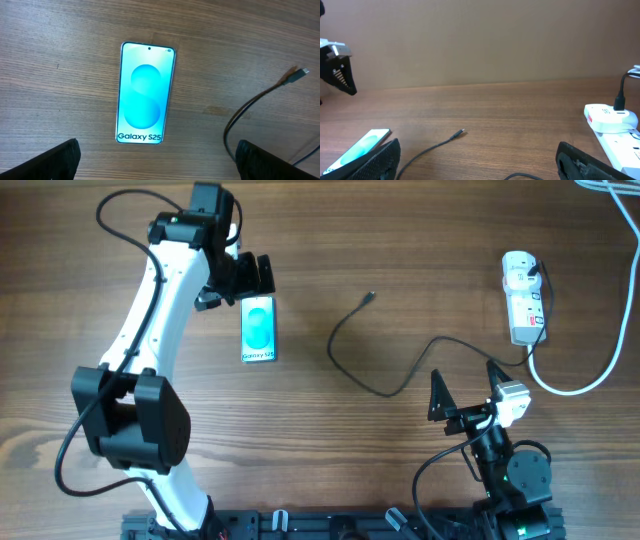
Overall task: Plug charger to phone and switch on socket
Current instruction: 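Reach the left gripper forward over the Galaxy S25 phone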
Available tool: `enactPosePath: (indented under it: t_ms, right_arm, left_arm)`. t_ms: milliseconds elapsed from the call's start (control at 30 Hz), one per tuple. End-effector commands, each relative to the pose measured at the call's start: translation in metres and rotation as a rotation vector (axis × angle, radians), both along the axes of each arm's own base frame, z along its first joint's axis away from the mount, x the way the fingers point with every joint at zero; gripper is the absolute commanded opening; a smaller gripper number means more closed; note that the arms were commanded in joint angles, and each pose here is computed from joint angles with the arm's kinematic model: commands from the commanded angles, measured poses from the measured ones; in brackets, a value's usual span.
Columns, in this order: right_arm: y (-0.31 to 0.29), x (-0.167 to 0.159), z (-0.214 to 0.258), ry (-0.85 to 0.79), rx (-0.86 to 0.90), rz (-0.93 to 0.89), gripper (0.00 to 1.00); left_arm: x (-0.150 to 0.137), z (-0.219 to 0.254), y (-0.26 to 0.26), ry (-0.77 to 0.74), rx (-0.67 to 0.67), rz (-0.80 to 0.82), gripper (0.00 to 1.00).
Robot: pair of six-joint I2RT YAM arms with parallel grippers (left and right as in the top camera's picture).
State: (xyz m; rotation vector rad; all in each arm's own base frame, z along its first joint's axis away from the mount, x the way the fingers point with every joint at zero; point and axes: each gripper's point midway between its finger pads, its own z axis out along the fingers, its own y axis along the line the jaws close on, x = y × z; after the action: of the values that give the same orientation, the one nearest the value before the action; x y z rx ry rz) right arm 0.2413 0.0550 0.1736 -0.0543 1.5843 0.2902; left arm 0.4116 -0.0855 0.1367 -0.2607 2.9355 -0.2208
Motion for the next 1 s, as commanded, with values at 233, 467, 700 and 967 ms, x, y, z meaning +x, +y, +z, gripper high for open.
enactPosePath:
  t_ms: [233,467,700,967]
  right_arm:
    - [0.003,-0.001,0.001,-0.009,-0.019,0.015,1.00]
    - [0.003,-0.001,0.001,-0.009,-0.018,0.015,1.00]
    - [0.003,-0.001,0.001,-0.009,-0.018,0.015,1.00]
    - [0.003,-0.001,0.001,-0.009,-0.018,0.015,1.00]
  left_arm:
    - [-0.006,-0.088,-0.003,0.216,0.132,-0.019,0.97]
    - [-0.014,-0.121,-0.001,0.247,0.144,-0.085,0.96]
    - [-0.015,-0.139,-0.001,0.228,0.143,-0.110,0.96]
    - [-0.016,-0.147,-0.001,0.220,0.143,-0.135,0.92]
